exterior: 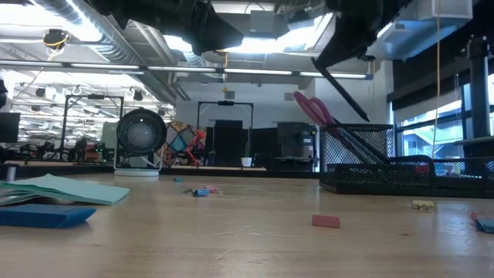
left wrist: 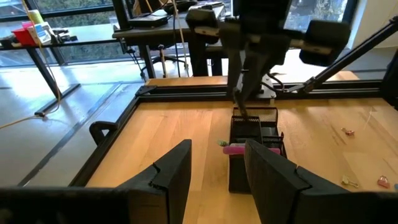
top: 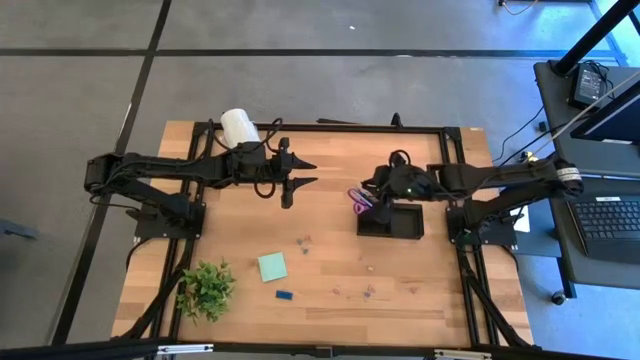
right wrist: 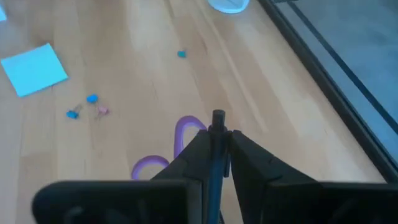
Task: Pick and place office supplies into organizer
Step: Put the black pen into the black desk organizer
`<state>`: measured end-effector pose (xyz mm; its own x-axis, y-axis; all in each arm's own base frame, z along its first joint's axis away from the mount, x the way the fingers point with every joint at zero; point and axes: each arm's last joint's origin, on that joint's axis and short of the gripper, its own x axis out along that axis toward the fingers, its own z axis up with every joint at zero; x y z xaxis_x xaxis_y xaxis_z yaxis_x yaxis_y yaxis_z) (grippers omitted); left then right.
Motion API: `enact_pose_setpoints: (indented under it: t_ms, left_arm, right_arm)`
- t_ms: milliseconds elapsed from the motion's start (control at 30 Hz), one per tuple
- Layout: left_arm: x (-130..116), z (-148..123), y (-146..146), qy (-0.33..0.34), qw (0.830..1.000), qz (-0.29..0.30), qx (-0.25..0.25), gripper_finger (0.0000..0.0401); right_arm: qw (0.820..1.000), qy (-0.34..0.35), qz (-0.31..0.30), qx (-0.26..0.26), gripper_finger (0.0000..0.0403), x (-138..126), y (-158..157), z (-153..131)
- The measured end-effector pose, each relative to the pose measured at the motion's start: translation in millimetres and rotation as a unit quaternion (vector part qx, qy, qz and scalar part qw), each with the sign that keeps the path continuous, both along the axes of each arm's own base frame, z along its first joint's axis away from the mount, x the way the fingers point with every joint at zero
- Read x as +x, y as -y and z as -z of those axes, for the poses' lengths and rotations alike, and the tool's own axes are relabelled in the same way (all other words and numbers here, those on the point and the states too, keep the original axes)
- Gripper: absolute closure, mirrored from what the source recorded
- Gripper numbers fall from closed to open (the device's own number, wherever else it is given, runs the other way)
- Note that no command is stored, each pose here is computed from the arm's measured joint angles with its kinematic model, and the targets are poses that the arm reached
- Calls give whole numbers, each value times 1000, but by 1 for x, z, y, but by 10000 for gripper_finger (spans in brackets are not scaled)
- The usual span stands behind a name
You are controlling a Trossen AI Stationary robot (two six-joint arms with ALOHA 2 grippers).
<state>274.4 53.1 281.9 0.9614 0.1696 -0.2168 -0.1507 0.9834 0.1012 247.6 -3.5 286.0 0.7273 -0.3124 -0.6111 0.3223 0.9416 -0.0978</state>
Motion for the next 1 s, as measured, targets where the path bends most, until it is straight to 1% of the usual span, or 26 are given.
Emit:
enact_pose_setpoints:
  t_ms: [167, 233, 333, 433, 633, 767, 1000]
  left_arm:
    - [0, 0, 0, 0, 1000, 0, 0, 258]
    - [0, 0, 0, 0, 1000, 0, 0, 258]
    - [0, 0, 0, 0, 1000, 0, 0, 258]
    - [0, 0, 0, 0, 1000, 0, 0, 258]
    - [0, 0, 0, 0, 1000, 0, 0, 258]
    - [0, 0, 0, 0, 1000, 0, 0, 258]
    - [0, 0, 0, 0, 1000, 0, 0, 258]
  right_arm:
    - [1000, 2, -7, 7, 351, 0, 6, 18]
    - [1000, 6, -1, 14, 351, 0, 7, 23]
    - [1000, -11, 2, 17, 351, -4, 7, 35]
    - [1000, 0, 8, 27, 349, -5, 7, 45]
    - [999, -2, 13, 47, 348, -10, 6, 65]
    - [998, -2, 18, 53, 345, -11, 6, 69]
    - [999, -4, 16, 52, 328, -11, 6, 70]
